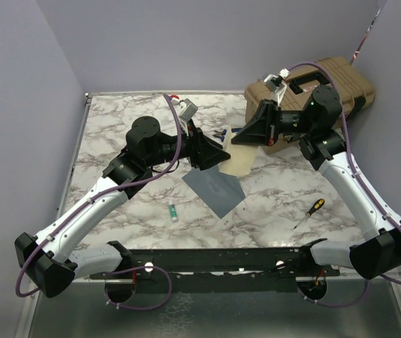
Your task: Place the letter into the envelope and seal it
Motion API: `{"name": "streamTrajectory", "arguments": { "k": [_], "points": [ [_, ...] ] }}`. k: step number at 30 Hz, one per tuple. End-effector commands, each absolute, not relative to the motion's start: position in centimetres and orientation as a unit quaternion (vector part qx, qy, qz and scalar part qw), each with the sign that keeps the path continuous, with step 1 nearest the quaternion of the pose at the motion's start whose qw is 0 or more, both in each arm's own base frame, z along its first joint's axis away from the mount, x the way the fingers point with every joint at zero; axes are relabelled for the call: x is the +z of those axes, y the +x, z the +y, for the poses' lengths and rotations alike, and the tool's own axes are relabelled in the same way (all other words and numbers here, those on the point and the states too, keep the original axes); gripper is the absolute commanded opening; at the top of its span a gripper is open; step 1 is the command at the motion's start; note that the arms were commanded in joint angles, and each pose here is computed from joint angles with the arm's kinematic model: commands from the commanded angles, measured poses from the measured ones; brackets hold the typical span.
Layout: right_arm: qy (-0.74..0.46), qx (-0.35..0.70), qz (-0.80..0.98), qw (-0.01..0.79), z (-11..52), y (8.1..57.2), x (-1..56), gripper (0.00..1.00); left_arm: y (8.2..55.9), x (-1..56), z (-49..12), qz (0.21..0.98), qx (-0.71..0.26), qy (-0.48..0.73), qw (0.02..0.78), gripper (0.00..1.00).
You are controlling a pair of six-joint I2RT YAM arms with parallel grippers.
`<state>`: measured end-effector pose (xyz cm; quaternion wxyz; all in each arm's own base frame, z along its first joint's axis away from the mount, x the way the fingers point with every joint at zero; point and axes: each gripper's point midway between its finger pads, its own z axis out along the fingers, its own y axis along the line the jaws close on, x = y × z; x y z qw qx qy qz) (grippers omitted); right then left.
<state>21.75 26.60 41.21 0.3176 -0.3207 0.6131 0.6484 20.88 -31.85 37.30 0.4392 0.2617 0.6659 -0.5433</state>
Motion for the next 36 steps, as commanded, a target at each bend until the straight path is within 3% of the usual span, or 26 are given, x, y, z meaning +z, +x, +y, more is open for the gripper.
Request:
{"name": "streamTrajectory", "arguments": {
  "k": [1, 19, 20, 23, 26, 31, 36],
  "points": [
    [-0.278, 0.646, 0.638, 0.313, 27.2, 23.1, 41.0, 0.0, 20.9, 38.5, -32.1, 0.647, -0.552, 0.26, 0.457, 0.55],
    [-0.197, 0.642, 0.674, 0.307, 27.6, 25.5, 40.5, 0.0, 21.7, 36.2, -32.3, 0.671, -0.542, 0.244, 0.442, 0.35],
    [-0.197, 0.643, 0.675, 0.305, 27.6, 25.4, 40.5, 0.0, 21.9, 36.1, -32.3, 0.673, -0.54, 0.24, 0.445, 0.36],
    [-0.195, 0.644, 0.675, 0.303, 27.6, 25.4, 40.4, 0.0, 22.7, 36.0, -32.2, 0.68, -0.532, 0.222, 0.452, 0.51],
    [-0.194, 0.646, 0.674, 0.303, 27.6, 25.4, 40.4, 0.0, 23.0, 35.9, -32.4, 0.684, -0.532, 0.217, 0.45, 0.59],
    [-0.193, 0.65, 0.67, 0.301, 27.8, 25.3, 40.5, 0.0, 22.8, 35.1, -33.3, 0.691, -0.542, 0.22, 0.424, 0.59],
    [-0.19, 0.65, 0.674, 0.297, 28.0, 25.5, 40.4, 0.0, 22.8, 34.3, -33.5, 0.7, -0.542, 0.214, 0.413, 0.44]
  ]
}}
